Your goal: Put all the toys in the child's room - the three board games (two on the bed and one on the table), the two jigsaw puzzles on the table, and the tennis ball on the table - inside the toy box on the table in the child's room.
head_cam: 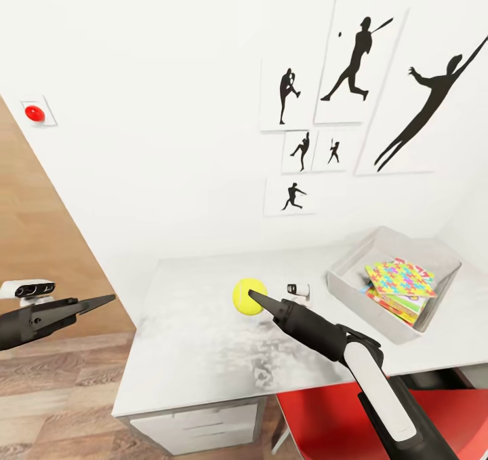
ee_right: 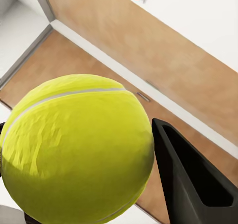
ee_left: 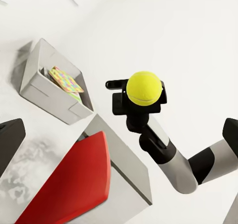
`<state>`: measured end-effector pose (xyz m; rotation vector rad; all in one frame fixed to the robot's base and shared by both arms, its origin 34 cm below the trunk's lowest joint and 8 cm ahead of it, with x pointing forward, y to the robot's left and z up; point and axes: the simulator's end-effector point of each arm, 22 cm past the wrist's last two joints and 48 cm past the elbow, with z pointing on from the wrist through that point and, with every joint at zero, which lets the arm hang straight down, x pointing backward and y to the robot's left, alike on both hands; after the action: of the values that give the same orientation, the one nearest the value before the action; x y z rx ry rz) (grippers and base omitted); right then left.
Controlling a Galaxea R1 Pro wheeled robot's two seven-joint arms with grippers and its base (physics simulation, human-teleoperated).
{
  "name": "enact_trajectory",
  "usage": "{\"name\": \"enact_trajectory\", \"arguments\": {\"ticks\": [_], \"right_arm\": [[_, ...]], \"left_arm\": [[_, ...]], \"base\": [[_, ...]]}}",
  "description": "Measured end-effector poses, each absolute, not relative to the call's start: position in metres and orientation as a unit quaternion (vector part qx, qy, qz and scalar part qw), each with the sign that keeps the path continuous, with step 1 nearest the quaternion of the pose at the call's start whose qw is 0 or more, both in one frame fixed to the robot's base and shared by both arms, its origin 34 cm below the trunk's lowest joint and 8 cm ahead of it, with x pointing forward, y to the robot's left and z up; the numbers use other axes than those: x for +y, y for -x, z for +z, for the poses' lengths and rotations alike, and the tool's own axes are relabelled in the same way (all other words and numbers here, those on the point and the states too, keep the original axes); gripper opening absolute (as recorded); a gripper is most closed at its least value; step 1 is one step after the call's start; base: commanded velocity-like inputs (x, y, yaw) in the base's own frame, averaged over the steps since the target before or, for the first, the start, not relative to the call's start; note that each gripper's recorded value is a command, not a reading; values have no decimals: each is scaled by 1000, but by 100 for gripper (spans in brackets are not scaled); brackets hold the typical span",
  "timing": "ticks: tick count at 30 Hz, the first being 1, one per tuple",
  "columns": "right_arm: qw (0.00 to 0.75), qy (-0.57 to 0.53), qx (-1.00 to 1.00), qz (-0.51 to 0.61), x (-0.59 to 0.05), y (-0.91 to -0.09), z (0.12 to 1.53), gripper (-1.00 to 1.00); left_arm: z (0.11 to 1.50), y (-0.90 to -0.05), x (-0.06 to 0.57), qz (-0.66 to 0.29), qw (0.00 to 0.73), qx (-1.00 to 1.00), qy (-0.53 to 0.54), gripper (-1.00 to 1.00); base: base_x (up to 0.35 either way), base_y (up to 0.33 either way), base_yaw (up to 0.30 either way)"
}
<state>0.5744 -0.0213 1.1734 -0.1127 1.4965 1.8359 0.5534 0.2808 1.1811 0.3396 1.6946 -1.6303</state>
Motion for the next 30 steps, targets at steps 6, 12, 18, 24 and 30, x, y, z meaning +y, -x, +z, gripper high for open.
{"name": "enact_trajectory", "arguments": {"ticks": [6, 12, 18, 24, 30], "right_arm": [[379, 48, 582, 717, -22, -573, 1178, -100], [383, 51, 582, 716, -23, -572, 1182, -100], [386, 54, 581, 714, -24, -571, 1186, -100], [391, 58, 580, 712, -27, -570, 1190, -100], [394, 61, 580, 711, -27, -568, 1194, -100]], "left_arm": [[1184, -551, 282, -634, 374, 663, -134, 100], [1188, -549, 283, -632, 376, 664, -137, 100], [1192, -547, 283, -631, 378, 662, -141, 100], [1196, -544, 281, -632, 379, 660, -146, 100], [1200, -542, 280, -631, 381, 659, -150, 100]], "base": [[0, 0, 0], [0, 0, 0], [0, 0, 0], [0, 0, 0], [0, 0, 0]]}}
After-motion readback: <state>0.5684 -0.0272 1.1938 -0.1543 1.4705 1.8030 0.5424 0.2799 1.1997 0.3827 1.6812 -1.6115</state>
